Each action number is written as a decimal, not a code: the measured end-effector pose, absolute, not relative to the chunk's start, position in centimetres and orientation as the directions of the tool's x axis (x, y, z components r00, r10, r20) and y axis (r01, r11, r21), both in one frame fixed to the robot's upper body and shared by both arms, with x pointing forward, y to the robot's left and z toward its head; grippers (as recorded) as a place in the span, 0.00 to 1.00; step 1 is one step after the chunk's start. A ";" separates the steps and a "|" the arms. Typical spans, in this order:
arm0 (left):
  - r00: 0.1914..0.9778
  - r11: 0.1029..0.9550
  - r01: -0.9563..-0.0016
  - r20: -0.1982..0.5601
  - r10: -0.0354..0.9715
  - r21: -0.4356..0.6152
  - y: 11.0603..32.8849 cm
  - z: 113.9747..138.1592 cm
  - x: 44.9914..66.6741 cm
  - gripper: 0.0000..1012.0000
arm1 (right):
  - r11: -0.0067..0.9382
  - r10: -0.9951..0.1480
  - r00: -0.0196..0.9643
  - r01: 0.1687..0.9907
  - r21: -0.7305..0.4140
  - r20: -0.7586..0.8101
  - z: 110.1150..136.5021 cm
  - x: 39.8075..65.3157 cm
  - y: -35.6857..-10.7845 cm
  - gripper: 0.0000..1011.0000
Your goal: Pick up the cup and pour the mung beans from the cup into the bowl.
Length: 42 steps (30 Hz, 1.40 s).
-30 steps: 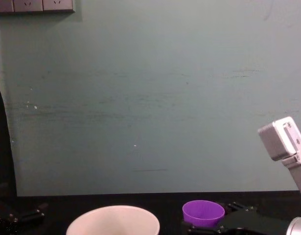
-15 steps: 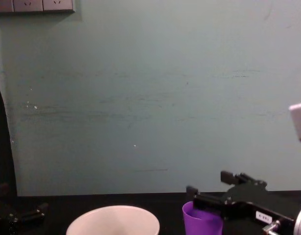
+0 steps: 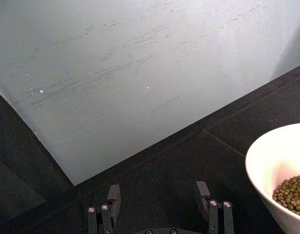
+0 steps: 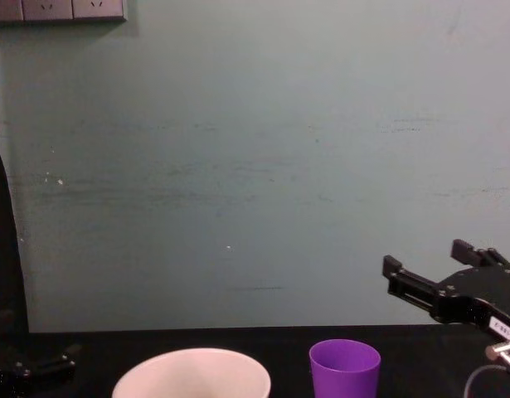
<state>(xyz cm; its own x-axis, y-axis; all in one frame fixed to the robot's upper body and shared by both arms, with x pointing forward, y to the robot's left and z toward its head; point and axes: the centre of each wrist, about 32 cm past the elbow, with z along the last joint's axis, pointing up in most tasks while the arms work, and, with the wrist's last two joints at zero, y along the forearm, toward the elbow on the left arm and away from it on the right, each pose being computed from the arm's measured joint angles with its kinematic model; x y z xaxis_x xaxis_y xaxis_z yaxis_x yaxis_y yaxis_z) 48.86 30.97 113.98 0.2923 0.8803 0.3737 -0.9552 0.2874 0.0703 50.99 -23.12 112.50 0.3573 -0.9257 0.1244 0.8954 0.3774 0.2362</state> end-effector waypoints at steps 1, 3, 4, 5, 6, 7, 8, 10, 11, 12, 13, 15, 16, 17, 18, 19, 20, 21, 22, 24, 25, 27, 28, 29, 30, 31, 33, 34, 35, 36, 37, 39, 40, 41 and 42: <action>0.292 0.287 -0.955 0.374 0.880 0.070 31.0 114.0 48.9 1.00 | 0.365 -0.930 0.344 0.901 0.235 0.126 112.5 51.0 -23.2 0.99; 0.292 0.287 -0.955 0.374 0.880 0.070 31.0 114.0 48.9 1.00 | 0.341 -0.939 0.320 0.915 0.216 0.130 112.5 51.0 -23.2 0.99; 0.292 0.287 -0.955 0.374 0.880 0.070 31.0 114.0 48.9 1.00 | 0.332 -0.941 0.310 0.920 0.206 0.133 112.5 51.0 -23.2 0.99; 0.292 0.287 -0.955 0.374 0.880 0.070 31.0 114.0 48.9 1.00 | 0.324 -0.944 0.302 0.926 0.196 0.136 112.4 51.0 -23.3 0.99; 0.292 0.287 -0.955 0.374 0.880 0.070 31.0 114.0 48.9 1.00 | 0.308 -0.948 0.285 0.936 0.171 0.144 112.3 51.1 -23.3 0.99; 0.292 0.287 -0.955 0.374 0.880 0.070 31.0 114.0 48.9 1.00 | 0.301 -0.949 0.278 0.941 0.157 0.148 112.3 51.2 -23.4 0.99; 0.292 0.287 -0.955 0.374 0.880 0.070 31.0 114.0 48.9 1.00 | 0.294 -0.950 0.272 0.945 0.143 0.153 112.3 51.2 -23.4 0.99; 0.292 0.287 -0.955 0.374 0.880 0.070 31.0 114.0 48.9 1.00 | 0.274 -0.953 0.258 0.957 0.090 0.158 112.2 51.5 -23.4 0.99; 0.292 0.287 -0.955 0.374 0.880 0.070 31.0 114.0 48.9 1.00 | 0.271 -0.953 0.257 0.960 0.073 0.158 112.2 51.5 -23.4 0.99; 0.292 0.287 -0.955 0.374 0.880 0.070 31.0 114.0 48.9 1.00 | 0.265 -0.954 0.254 0.963 0.055 0.159 112.1 51.6 -23.5 0.99; 0.292 0.287 -0.955 0.374 0.880 0.070 31.0 114.0 48.9 1.00 | 0.256 -0.955 0.250 0.966 0.024 0.161 112.1 51.7 -23.5 0.99; 0.292 0.287 -0.955 0.374 0.880 0.070 31.0 114.0 48.9 1.00 | 0.245 -0.955 0.244 0.969 -0.017 0.167 112.1 51.8 -23.4 0.99; 0.292 0.287 -0.955 0.374 0.880 0.070 31.0 114.0 48.9 1.00 | 0.245 -0.955 0.244 0.969 -0.017 0.167 112.1 51.8 -23.4 0.99; 0.292 0.287 -0.955 0.374 0.880 0.070 31.0 114.0 48.9 1.00 | 0.239 -0.955 0.242 0.970 -0.035 0.172 112.1 51.9 -23.4 0.99; 0.292 0.287 -0.955 0.374 0.880 0.070 31.0 114.0 48.9 1.00 | 0.236 -0.955 0.241 0.971 -0.046 0.175 112.1 52.0 -23.4 0.99; 0.292 0.287 -0.955 0.374 0.880 0.070 31.0 114.0 48.9 1.00 | 0.234 -0.955 0.239 0.971 -0.052 0.177 112.1 52.0 -23.4 0.99; 0.292 0.287 -0.955 0.374 0.880 0.070 31.0 114.0 48.9 1.00 | 0.233 -0.955 0.239 0.971 -0.054 0.177 112.1 52.0 -23.4 0.99; 0.292 0.287 -0.955 0.374 0.880 0.070 31.0 114.0 48.9 1.00 | 0.232 -0.955 0.238 0.971 -0.056 0.179 112.1 52.0 -23.4 0.99; 0.292 0.287 -0.955 0.374 0.880 0.070 31.0 114.0 48.9 1.00 | 0.230 -0.954 0.236 0.972 -0.057 0.183 112.1 52.0 -23.4 0.99; 0.292 0.287 -0.955 0.374 0.880 0.070 31.0 114.0 48.9 1.00 | 0.227 -0.954 0.233 0.972 -0.057 0.188 112.1 52.0 -23.4 0.99; 0.292 0.287 -0.955 0.374 0.880 0.070 31.0 114.0 48.9 1.00 | 0.224 -0.953 0.230 0.973 -0.056 0.196 112.1 52.0 -23.3 0.99; 0.292 0.287 -0.955 0.374 0.880 0.070 31.0 114.0 48.9 1.00 | 0.221 -0.951 0.227 0.974 -0.056 0.207 112.1 52.0 -23.2 0.99; 0.292 0.287 -0.955 0.374 0.880 0.070 31.0 114.0 48.9 1.00 | 0.220 -0.951 0.227 0.974 -0.056 0.211 112.1 52.0 -23.2 0.99; 0.292 0.287 -0.955 0.374 0.880 0.070 31.0 114.0 48.9 1.00 | 0.220 -0.951 0.227 0.974 -0.056 0.210 112.1 52.0 -23.1 0.99; 0.292 0.287 -0.955 0.374 0.880 0.070 31.0 114.0 48.9 1.00 | 0.220 -0.951 0.227 0.974 -0.056 0.210 112.1 52.0 -23.2 0.99; 0.292 0.287 -0.955 0.374 0.880 0.070 31.0 114.0 48.9 1.00 | 0.220 -0.951 0.227 0.974 -0.056 0.209 112.1 52.0 -23.2 0.99; 0.292 0.287 -0.955 0.374 0.880 0.070 31.0 114.0 48.9 1.00 | 0.221 -0.951 0.227 0.974 -0.055 0.209 112.1 52.0 -23.2 0.99; 0.292 0.287 -0.955 0.374 0.880 0.070 31.0 114.0 48.9 1.00 | 0.221 -0.951 0.228 0.974 -0.055 0.207 112.1 52.0 -23.2 0.99; 0.292 0.287 -0.955 0.374 0.880 0.070 31.0 114.0 48.9 1.00 | 0.221 -0.952 0.228 0.974 -0.055 0.207 112.1 52.0 -23.2 0.99; 0.292 0.287 -0.955 0.374 0.880 0.070 31.0 114.0 48.9 1.00 | 0.221 -0.952 0.228 0.974 -0.055 0.206 112.1 52.0 -23.2 0.99; 0.292 0.287 -0.955 0.374 0.880 0.070 31.0 114.0 48.9 1.00 | 0.221 -0.952 0.228 0.974 -0.054 0.206 112.1 52.0 -23.2 0.99; 0.292 0.287 -0.955 0.374 0.880 0.070 31.0 114.0 48.9 1.00 | 0.222 -0.952 0.228 0.974 -0.054 0.205 112.1 52.0 -23.2 0.99; 0.292 0.287 -0.955 0.374 0.880 0.070 31.0 114.0 48.9 1.00 | 0.222 -0.952 0.228 0.974 -0.054 0.205 112.1 52.0 -23.2 0.99; 0.292 0.287 -0.955 0.374 0.880 0.070 31.0 114.0 48.9 1.00 | 0.222 -0.952 0.228 0.974 -0.053 0.204 112.1 52.0 -23.2 0.99; 0.292 0.287 -0.955 0.374 0.880 0.070 31.0 114.0 48.9 1.00 | 0.222 -0.952 0.228 0.974 -0.053 0.204 112.1 52.0 -23.2 0.99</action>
